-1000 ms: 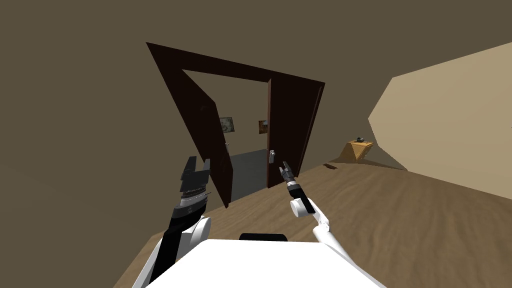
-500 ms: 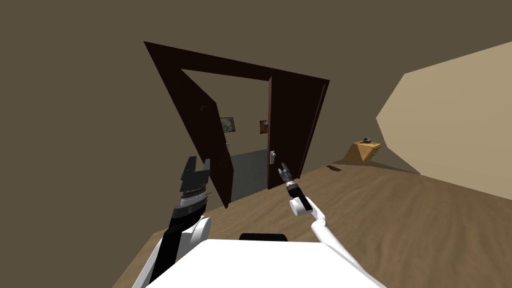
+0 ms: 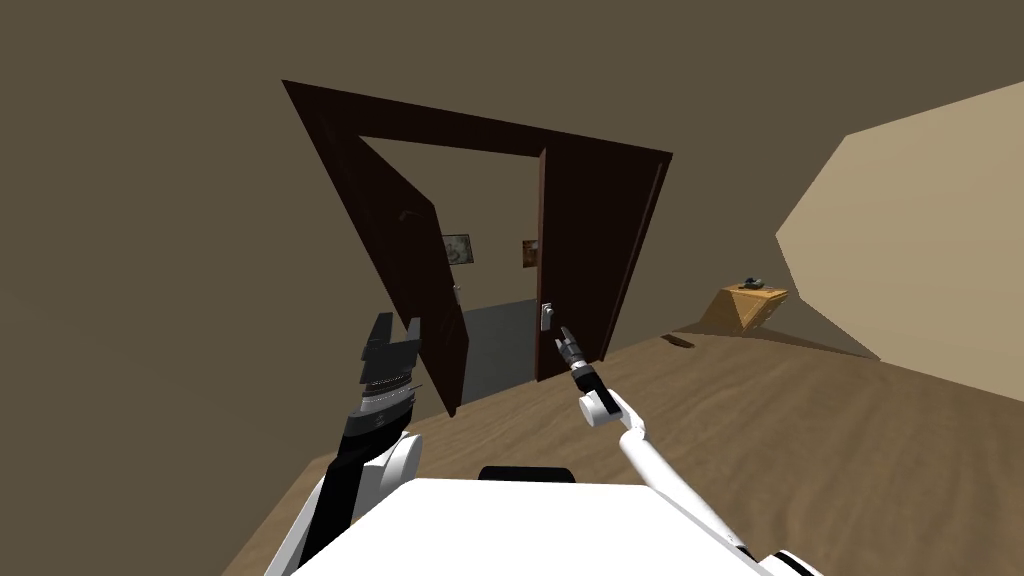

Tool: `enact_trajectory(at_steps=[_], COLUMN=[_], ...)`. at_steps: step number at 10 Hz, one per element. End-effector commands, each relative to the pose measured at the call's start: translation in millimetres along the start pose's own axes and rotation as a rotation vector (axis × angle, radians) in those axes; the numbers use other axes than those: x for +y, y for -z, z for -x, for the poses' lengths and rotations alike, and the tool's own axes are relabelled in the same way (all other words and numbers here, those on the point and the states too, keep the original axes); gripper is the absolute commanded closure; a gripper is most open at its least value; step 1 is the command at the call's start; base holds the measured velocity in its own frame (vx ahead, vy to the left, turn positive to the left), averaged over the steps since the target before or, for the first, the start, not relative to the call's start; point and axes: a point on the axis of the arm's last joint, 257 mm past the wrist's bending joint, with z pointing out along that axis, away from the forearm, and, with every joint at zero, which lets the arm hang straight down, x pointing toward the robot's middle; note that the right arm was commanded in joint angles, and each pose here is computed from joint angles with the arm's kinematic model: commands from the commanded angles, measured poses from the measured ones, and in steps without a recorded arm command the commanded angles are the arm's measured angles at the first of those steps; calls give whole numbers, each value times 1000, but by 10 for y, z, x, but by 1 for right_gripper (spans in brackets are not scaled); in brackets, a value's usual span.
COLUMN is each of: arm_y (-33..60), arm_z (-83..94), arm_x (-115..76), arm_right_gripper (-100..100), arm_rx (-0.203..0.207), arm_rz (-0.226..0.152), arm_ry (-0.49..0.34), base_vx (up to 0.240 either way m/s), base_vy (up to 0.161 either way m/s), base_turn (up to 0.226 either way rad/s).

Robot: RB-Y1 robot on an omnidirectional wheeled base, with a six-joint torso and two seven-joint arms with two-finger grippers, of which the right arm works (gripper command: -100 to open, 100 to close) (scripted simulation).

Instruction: Push the door open

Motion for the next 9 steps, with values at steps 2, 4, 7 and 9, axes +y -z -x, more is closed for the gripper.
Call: enact_trajectory(at_steps=[2,4,7,9], arm_y=[-42,-60,-127,-135], arm_z=[44,93,228,291], arm_x=[-140,-240,-429,-501], arm_right_gripper=[-100,-100,-100,-100], arm_rx=[5,5,7,3], arm_rz=[-32,-57,-108,-128], arm_ry=[3,7,20,27], base_vx=[36,61,58,59], base_vy=[-43,-64,-71,-62], base_turn=[49,66,75,64])
